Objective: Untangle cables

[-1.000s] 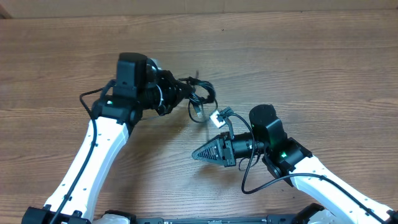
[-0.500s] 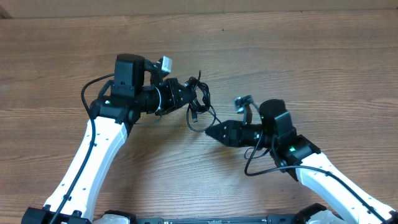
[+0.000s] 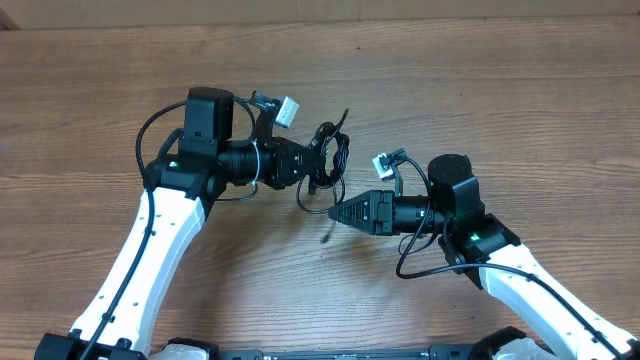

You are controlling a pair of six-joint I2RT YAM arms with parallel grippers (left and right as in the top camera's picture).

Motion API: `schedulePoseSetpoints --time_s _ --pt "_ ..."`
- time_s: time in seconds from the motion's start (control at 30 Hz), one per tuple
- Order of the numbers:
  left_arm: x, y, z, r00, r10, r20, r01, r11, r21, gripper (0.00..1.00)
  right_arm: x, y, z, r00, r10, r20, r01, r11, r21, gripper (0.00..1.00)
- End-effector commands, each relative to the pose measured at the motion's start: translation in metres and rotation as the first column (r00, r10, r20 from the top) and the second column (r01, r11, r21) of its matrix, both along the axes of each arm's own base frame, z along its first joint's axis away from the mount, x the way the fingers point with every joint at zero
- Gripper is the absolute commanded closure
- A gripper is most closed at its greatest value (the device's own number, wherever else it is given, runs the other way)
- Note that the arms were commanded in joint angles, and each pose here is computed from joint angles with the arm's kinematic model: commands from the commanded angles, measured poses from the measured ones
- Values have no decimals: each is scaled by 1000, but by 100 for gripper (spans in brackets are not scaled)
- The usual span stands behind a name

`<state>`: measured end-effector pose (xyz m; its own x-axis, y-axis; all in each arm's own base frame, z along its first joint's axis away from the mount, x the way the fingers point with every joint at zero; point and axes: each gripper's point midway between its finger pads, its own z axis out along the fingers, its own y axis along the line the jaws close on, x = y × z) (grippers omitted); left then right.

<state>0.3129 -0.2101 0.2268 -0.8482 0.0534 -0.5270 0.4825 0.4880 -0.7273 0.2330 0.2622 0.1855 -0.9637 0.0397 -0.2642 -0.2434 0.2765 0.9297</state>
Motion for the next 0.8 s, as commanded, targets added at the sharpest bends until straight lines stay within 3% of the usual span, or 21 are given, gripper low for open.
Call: schedulePoseSetpoints --time_s 0.0,0.07,0.13,0.17,0.23,0.37,0.57,0.7,0.77 --pt "20 15 -10 901 309 -306 -310 950 45 96 6 0 5 999 -17 41 17 1000 -1 55" --pt "27 23 -17 669 478 -569 -526 846 92 96 13 -2 4 997 -56 50 57 998 -14 52" --pt "28 26 -21 513 521 -682 -614 778 132 96 19 -4 2 994 -97 40 98 995 -26 49" --pt "29 30 -25 401 546 -736 -667 725 174 96 25 -6 -1 990 -144 8 144 989 -36 48" --pt "30 35 -29 292 566 -771 -711 668 221 96 37 -10 -5 967 -243 -73 239 970 -52 47" --pt "30 37 -32 204 568 -797 -739 624 255 96 36 -2 -10 927 -318 -200 310 948 -74 48" --pt "28 52 -47 123 642 -757 -765 547 340 96 28 16 -16 862 -398 -314 384 917 -107 47" --pt "30 56 -49 132 664 -736 -772 534 343 96 38 13 -21 784 -512 -350 499 856 -135 44" --pt "35 65 -52 157 714 -683 -786 509 351 96 37 13 -23 780 -514 -358 498 855 -142 43"
